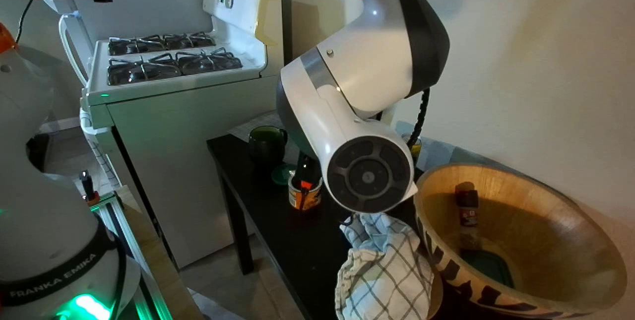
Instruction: Use the spoon to transfer some contents from the can into the transparent bowl
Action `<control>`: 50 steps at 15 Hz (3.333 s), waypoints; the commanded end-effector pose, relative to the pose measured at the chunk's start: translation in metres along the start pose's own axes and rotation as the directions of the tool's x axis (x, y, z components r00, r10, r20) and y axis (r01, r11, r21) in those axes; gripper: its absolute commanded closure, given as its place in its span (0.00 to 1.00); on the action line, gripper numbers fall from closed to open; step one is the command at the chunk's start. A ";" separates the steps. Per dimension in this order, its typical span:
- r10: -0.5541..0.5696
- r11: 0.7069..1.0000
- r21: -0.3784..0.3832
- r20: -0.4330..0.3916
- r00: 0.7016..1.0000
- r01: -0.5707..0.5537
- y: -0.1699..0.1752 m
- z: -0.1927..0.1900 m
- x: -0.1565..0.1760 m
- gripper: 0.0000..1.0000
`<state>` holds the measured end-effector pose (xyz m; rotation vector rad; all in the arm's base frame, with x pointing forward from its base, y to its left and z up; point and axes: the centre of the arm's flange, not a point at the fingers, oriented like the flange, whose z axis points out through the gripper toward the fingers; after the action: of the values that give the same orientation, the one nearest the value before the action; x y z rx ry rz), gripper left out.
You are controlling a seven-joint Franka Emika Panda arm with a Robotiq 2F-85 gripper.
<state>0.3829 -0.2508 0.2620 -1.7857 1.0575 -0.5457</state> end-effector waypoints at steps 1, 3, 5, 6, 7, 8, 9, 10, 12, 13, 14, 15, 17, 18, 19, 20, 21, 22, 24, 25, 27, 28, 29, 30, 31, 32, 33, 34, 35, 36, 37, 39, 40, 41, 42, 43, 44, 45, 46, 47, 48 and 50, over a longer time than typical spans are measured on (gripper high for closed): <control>0.094 0.996 0.005 -0.083 0.992 -0.093 -0.003 0.023 0.005 0.98; 0.136 0.991 -0.005 -0.100 0.986 -0.137 -0.003 0.033 0.010 0.98; 0.171 0.984 -0.024 -0.114 0.979 -0.175 -0.002 0.041 0.016 0.98; 0.184 0.981 -0.034 -0.124 0.975 -0.190 -0.001 0.044 0.018 0.98; 0.196 0.978 -0.046 -0.131 0.972 -0.203 -0.001 0.048 0.021 0.98; 0.205 0.975 -0.056 -0.136 0.969 -0.214 0.000 0.051 0.023 0.98; 0.213 0.972 -0.069 -0.141 0.967 -0.224 0.000 0.054 0.026 0.98; 0.220 0.969 -0.083 -0.146 0.965 -0.233 0.001 0.057 0.028 0.98; 0.231 0.963 -0.105 -0.153 0.961 -0.248 0.003 0.064 0.031 0.98; 0.234 0.961 -0.116 -0.157 0.960 -0.253 0.003 0.066 0.032 0.98; 0.237 0.958 -0.127 -0.160 0.958 -0.258 0.005 0.069 0.033 0.98; 0.240 0.955 -0.138 -0.165 0.957 -0.263 0.006 0.071 0.033 0.98; 0.246 0.950 -0.153 -0.173 0.954 -0.273 0.009 0.075 0.035 0.98; 0.250 0.948 -0.158 -0.173 0.953 -0.278 0.010 0.077 0.035 0.98; 0.252 0.945 -0.167 -0.173 0.952 -0.281 0.011 0.078 0.034 0.98; 0.253 0.943 -0.175 -0.173 0.952 -0.283 0.012 0.080 0.034 0.98; 0.256 0.941 -0.180 -0.174 0.951 -0.286 0.013 0.081 0.034 0.98; 0.258 0.939 -0.187 -0.176 0.950 -0.289 0.014 0.082 0.033 0.98; 0.254 0.933 -0.214 -0.180 0.950 -0.290 0.016 0.082 0.031 0.98; 0.250 0.931 -0.226 -0.182 0.951 -0.287 0.017 0.081 0.029 0.98; 0.239 0.925 -0.252 -0.191 0.952 -0.283 0.018 0.078 0.026 0.98; 0.233 0.922 -0.267 -0.193 0.953 -0.280 0.018 0.078 0.025 0.98; 0.226 0.919 -0.282 -0.196 0.954 -0.276 0.018 0.076 0.024 0.98; 0.220 0.914 -0.301 -0.195 0.956 -0.272 0.018 0.076 0.024 0.98; 0.214 0.912 -0.311 -0.193 0.958 -0.267 0.017 0.075 0.024 0.98; 0.203 0.912 -0.322 -0.186 0.961 -0.255 0.014 0.074 0.024 0.98; 0.195 0.910 -0.333 -0.179 0.964 -0.246 0.013 0.074 0.024 0.98; 0.186 0.910 -0.343 -0.168 0.968 -0.234 0.011 0.074 0.024 0.98; 0.177 0.907 -0.357 -0.162 0.971 -0.225 0.008 0.075 0.024 0.98; 0.168 0.906 -0.363 -0.157 0.973 -0.216 0.005 0.073 0.024 0.98; 0.159 0.907 -0.367 -0.149 0.976 -0.204 0.001 0.072 0.023 0.98; 0.137 0.911 -0.370 -0.141 0.980 -0.181 -0.010 0.065 0.022 0.98; 0.126 0.913 -0.370 -0.141 0.982 -0.170 -0.016 0.060 0.022 0.98; 0.115 0.912 -0.378 -0.139 0.984 -0.160 -0.022 0.057 0.023 0.98; 0.102 0.906 -0.397 -0.131 0.986 -0.146 -0.028 0.052 0.022 0.98; 0.087 0.898 -0.418 -0.132 0.987 -0.135 -0.033 0.049 0.023 0.98; 0.077 0.894 -0.429 -0.129 0.989 -0.125 -0.038 0.047 0.023 0.98; 0.067 0.888 -0.445 -0.124 0.990 -0.116 -0.042 0.046 0.024 0.98; 0.058 0.880 -0.462 -0.119 0.991 -0.107 -0.046 0.045 0.024 0.98; 0.050 0.871 -0.481 -0.114 0.992 -0.099 -0.049 0.045 0.024 0.98; 0.042 0.861 -0.501 -0.109 0.993 -0.091 -0.051 0.045 0.024 0.98; 0.026 0.838 -0.540 -0.106 0.994 -0.079 -0.057 0.045 0.024 0.98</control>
<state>0.4565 -0.2449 0.2761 -2.1702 1.4002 -0.3309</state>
